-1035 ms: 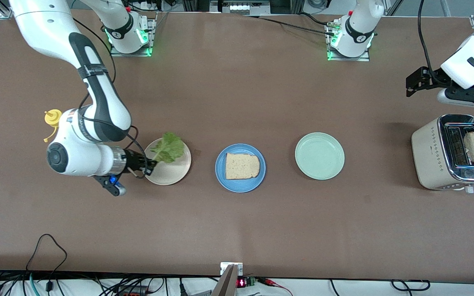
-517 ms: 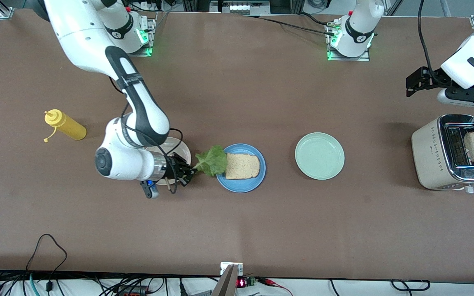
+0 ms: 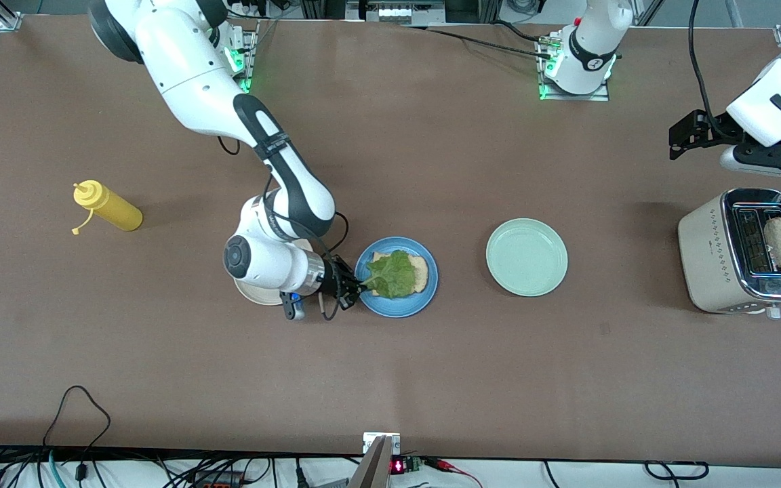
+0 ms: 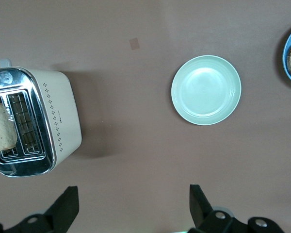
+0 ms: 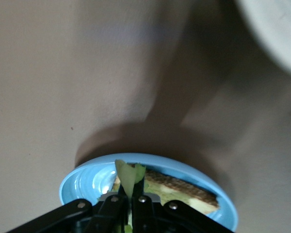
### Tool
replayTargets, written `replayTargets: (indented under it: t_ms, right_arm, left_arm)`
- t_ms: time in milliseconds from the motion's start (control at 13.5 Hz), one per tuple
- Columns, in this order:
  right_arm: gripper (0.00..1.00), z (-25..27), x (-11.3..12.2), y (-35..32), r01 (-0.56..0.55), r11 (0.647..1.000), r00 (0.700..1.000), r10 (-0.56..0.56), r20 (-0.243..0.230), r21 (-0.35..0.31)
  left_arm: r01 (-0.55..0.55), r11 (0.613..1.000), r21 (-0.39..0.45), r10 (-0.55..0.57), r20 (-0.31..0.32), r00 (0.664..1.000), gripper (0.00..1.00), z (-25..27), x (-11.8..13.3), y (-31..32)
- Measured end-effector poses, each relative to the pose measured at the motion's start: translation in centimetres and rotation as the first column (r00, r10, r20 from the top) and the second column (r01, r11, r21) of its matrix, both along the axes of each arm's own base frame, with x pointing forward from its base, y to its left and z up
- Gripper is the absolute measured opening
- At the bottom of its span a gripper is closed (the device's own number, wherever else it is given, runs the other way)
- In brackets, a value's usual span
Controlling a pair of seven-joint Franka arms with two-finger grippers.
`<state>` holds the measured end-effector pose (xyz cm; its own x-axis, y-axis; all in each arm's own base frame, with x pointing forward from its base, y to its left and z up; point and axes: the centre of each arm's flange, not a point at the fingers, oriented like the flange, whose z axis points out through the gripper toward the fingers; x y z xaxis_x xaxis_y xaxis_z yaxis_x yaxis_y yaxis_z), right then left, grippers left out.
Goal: Make sandwich in blue plate with both arms
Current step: 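Carry the lettuce onto the bread on the blue plate, then open the right gripper over the lettuce and withdraw it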
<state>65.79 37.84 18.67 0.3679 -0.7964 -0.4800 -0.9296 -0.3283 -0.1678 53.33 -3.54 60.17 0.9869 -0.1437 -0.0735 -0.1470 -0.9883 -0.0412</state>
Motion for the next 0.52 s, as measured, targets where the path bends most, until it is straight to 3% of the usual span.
replayTargets:
  t_ms: [296, 517]
  right_arm:
    - [0.09, -0.48, -0.01, 0.42, 0.013, 1.0, 1.0, -0.013, -0.002, 0.002]
    - [0.36, -0.2, 0.24, 0.31, 0.016, 1.0, 1.0, -0.016, 0.004, 0.004]
  left_arm:
    - [0.0, 1.0, 0.0, 0.0, -0.004, 1.0, 1.0, -0.03, -0.04, 0.0]
    - [-0.006, 1.0, 0.002, 0.006, -0.024, 1.0, 1.0, -0.19, -0.26, 0.2]
